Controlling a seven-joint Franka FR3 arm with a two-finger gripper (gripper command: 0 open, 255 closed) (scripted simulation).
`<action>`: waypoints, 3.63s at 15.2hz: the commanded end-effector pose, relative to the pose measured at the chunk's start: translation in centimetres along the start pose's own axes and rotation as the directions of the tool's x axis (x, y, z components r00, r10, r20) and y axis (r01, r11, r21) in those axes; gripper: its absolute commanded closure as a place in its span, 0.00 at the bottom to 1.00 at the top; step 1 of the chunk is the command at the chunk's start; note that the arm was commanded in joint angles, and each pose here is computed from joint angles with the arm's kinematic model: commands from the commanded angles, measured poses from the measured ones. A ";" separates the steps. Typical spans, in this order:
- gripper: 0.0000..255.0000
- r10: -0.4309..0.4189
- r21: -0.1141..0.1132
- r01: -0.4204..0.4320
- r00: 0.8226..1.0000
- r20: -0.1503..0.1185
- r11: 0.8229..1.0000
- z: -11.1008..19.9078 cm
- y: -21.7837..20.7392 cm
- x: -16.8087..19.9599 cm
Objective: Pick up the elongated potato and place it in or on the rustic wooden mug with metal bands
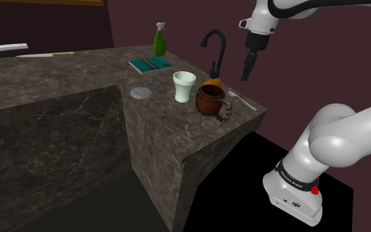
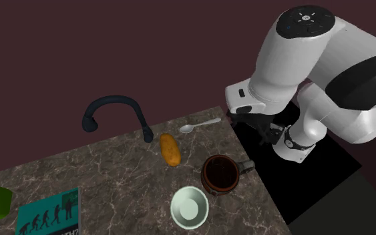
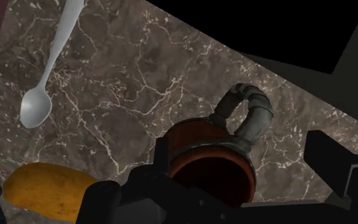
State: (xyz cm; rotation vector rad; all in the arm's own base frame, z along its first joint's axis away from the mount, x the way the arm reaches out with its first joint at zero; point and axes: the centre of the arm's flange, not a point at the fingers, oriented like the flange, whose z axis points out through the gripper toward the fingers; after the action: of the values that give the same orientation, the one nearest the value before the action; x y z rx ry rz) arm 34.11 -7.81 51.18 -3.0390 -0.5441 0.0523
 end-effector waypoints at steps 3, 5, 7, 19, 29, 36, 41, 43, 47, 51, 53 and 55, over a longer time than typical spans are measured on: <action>0.00 -0.180 -0.007 0.180 0.984 0.014 0.984 2.1 4.9 0.6; 0.00 -0.264 -0.008 0.264 0.964 0.021 0.964 3.1 7.2 1.3; 0.00 -0.346 -0.009 0.346 0.938 0.028 0.938 4.1 9.4 2.2; 0.00 -0.764 -0.003 0.766 0.641 0.070 0.642 10.3 20.4 11.1; 0.00 -0.860 0.004 0.863 0.503 0.082 0.505 15.6 23.1 14.9; 0.00 -0.860 0.004 0.863 0.503 0.082 0.505 16.4 23.1 14.8; 1.00 -0.860 0.004 0.863 0.503 0.082 0.505 16.4 23.1 14.8; 1.00 -0.860 0.004 0.863 0.503 0.082 0.505 16.4 23.1 14.8; 1.00 -0.860 0.004 0.863 0.503 0.082 0.505 16.4 23.1 14.9; 1.00 -0.860 0.004 0.863 0.503 0.082 0.505 15.3 23.1 14.8; 1.00 -0.860 0.004 0.863 0.503 0.082 0.505 14.3 23.0 14.8; 1.00 -0.860 0.004 0.863 0.503 0.082 0.505 13.2 23.0 14.8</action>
State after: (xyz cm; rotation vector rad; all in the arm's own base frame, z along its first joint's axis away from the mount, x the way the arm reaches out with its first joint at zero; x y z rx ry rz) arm 55.26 -23.49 35.55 -2.3927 -2.0119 0.1068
